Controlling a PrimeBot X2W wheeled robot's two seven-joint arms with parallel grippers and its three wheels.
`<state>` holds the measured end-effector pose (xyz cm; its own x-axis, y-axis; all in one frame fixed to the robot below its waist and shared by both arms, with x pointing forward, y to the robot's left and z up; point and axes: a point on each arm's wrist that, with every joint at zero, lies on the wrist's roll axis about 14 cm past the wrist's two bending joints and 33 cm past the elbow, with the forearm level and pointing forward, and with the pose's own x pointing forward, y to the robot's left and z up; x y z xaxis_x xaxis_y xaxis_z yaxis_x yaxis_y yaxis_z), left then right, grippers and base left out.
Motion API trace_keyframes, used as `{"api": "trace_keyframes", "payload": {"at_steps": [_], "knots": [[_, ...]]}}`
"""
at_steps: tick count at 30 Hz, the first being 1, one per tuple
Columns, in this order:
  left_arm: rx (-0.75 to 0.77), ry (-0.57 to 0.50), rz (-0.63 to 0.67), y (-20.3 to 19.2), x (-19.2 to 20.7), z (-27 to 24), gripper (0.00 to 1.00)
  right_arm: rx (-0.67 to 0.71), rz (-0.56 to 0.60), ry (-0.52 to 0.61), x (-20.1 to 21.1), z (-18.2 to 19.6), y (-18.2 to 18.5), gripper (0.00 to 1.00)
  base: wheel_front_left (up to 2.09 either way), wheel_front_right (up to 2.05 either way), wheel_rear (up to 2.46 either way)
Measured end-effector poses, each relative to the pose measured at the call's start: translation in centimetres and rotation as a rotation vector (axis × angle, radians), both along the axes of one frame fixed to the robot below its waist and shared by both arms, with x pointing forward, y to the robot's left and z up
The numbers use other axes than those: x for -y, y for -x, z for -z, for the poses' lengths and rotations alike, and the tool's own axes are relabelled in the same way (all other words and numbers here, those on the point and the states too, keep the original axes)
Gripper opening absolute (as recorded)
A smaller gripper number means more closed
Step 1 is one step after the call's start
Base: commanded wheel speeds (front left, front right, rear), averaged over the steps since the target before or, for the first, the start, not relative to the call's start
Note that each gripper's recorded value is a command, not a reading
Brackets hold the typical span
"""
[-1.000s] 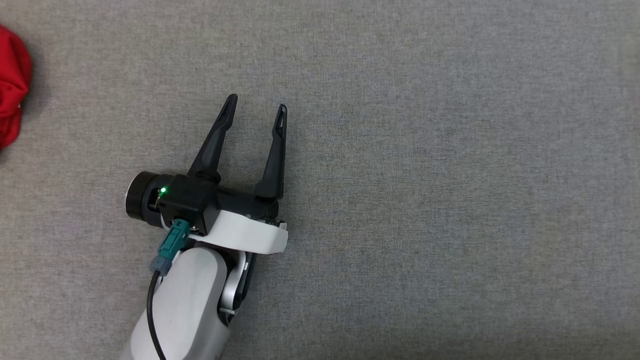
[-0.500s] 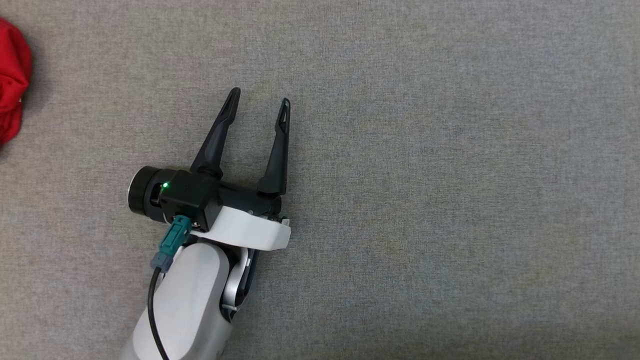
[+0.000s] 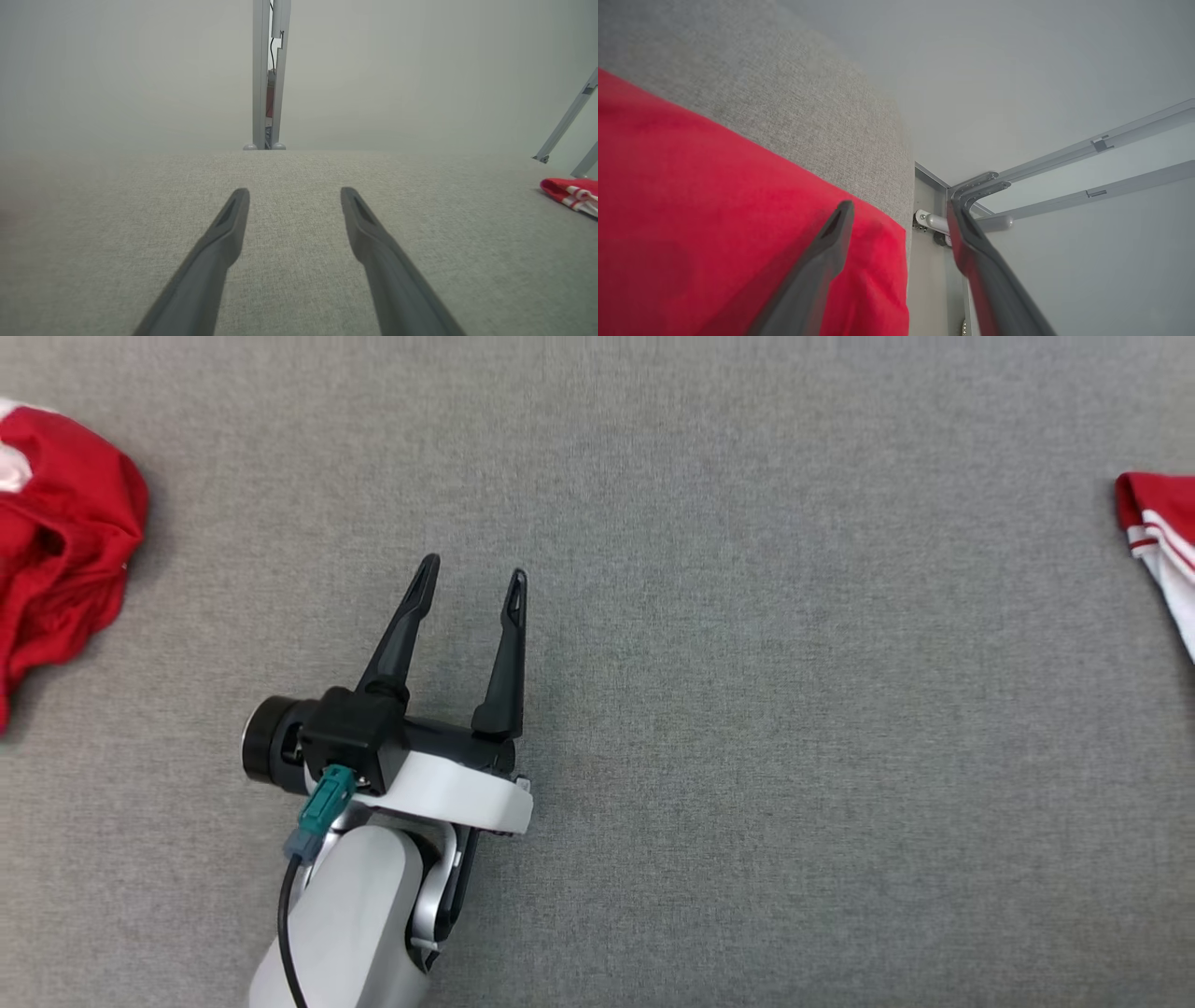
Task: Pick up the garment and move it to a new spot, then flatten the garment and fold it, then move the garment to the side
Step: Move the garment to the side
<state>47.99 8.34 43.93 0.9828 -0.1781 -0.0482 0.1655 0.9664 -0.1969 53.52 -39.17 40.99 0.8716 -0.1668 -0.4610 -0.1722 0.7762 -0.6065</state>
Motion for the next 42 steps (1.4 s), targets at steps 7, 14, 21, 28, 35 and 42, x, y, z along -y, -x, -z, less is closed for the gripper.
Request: {"api": "trace_keyframes", "payload": {"at_steps": [7, 14, 21, 28, 35, 42], "knots": [[0.041, -0.005, -0.029, 1.8, -1.0, -2.5, 1.0, 0.1, -0.064, -0.028, -3.4, -4.2, -0.6, 1.0, 0.0, 0.0, 0.0], [0.083, -0.013, -0.066, 3.6, -2.4, -4.7, 1.0, 0.234, -0.115, -0.124, -7.3, -8.4, -0.2, 1.0, 0.0, 0.0, 0.0], [0.128, -0.018, -0.104, 5.2, -3.8, -6.6, 1.0, 0.472, -0.2, -0.357, -12.9, -13.2, 1.5, 1.0, 0.0, 0.0, 0.0], [0.153, -0.026, -0.132, 7.3, -4.9, -7.7, 1.0, 0.596, -0.241, -0.594, -18.3, -14.4, 6.0, 1.0, 0.0, 0.0, 0.0], [0.172, -0.02, -0.183, 9.5, -6.5, -8.5, 1.0, 0.655, -0.225, -0.745, -21.7, -14.5, 11.0, 1.0, 0.0, 0.0, 0.0], [0.144, -0.028, -0.202, 11.4, -7.2, -7.5, 1.0, 0.617, -0.193, -0.813, -23.3, -12.6, 13.7, 1.0, 0.0, 0.0, 0.0]]}}
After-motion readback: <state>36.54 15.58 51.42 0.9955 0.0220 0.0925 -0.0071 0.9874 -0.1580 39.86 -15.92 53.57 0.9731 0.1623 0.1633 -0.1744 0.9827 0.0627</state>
